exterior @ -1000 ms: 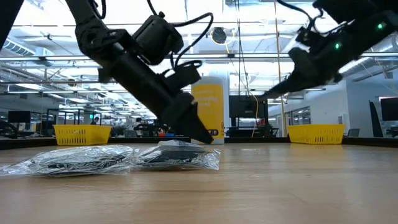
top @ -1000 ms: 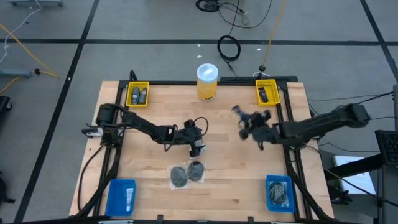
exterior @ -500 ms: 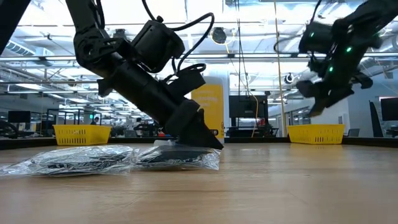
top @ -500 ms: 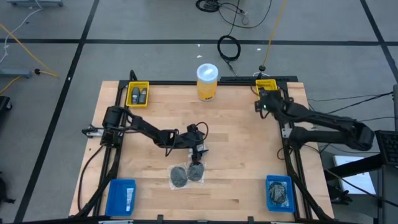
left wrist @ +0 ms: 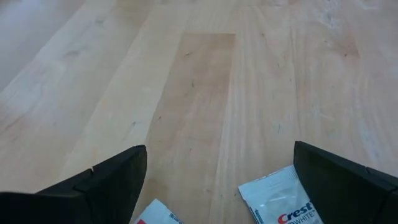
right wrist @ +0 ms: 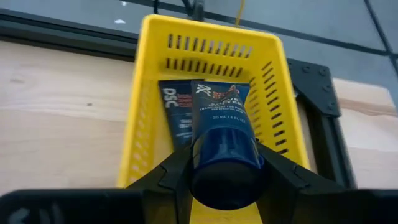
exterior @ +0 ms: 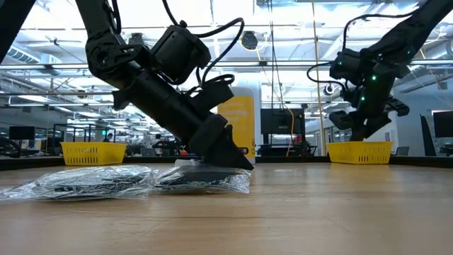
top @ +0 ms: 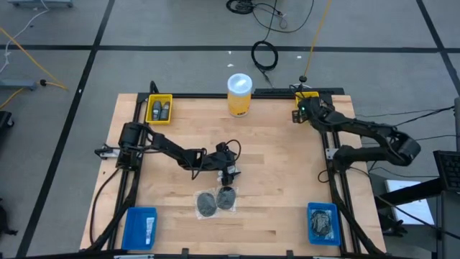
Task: Pick & Place Travel size toiletries
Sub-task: Put the blue shaving cream into the right yellow bin, then put the white toothpaste into the left blue bin
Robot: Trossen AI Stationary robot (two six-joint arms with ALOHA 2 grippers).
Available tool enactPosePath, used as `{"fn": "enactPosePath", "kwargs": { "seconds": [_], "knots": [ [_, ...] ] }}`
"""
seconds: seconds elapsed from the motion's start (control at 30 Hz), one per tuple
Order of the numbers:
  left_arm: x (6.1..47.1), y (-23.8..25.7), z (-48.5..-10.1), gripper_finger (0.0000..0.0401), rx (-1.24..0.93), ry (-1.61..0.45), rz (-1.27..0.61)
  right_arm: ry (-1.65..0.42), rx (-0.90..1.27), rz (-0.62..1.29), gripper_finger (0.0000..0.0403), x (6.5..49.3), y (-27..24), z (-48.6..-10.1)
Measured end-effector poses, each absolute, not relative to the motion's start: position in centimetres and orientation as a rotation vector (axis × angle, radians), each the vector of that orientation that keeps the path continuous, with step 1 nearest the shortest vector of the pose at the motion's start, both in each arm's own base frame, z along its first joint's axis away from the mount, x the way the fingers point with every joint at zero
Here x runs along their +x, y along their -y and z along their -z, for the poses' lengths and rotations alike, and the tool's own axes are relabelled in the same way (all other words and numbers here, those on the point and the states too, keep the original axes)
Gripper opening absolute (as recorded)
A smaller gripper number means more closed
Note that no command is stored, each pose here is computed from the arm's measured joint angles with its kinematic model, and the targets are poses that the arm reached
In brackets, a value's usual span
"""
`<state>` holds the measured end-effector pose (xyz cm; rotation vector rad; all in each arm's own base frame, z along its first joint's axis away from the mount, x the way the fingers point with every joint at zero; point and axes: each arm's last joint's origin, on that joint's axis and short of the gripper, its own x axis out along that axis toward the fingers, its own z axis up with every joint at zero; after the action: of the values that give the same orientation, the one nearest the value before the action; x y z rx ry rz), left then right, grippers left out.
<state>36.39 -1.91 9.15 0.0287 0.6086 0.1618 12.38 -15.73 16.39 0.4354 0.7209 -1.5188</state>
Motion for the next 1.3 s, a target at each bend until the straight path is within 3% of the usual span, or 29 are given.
{"fn": "enactPosePath", "kwargs": {
  "seconds": [0.13, 0.4, 0.63, 0.87, 1.13, 1.3],
  "knots": [
    [36.3, 1.9, -9.1, 0.0397, 0.023, -0.618, -0.161, -0.743, 0.410, 1.540, 0.0130, 12.5, 15.8, -16.1],
    [36.3, 1.9, -9.0, 0.0397, -0.025, -0.624, -0.155, -0.777, 0.396, 1.552, 0.0191, 12.5, 15.9, -15.6],
    [36.3, 1.6, -8.9, 0.0397, -0.082, -0.631, -0.117, -0.737, 0.318, 1.517, 0.0193, 13.1, 15.7, -16.5],
    [35.8, 0.7, -11.4, 0.0397, -0.087, -0.612, -0.184, -0.528, 0.251, 1.185, 0.0167, 16.9, 11.0, -18.1],
    [33.7, 1.0, -16.3, 0.0397, -0.024, -0.622, -0.342, -0.211, 0.231, 0.731, 0.0142, 19.3, 2.9, -14.5],
    [32.9, 2.2, -16.0, 0.0397, -0.135, -0.683, -0.387, -0.204, 0.257, 0.685, 0.0126, 19.5, -0.7, -12.3]
  ]
}}
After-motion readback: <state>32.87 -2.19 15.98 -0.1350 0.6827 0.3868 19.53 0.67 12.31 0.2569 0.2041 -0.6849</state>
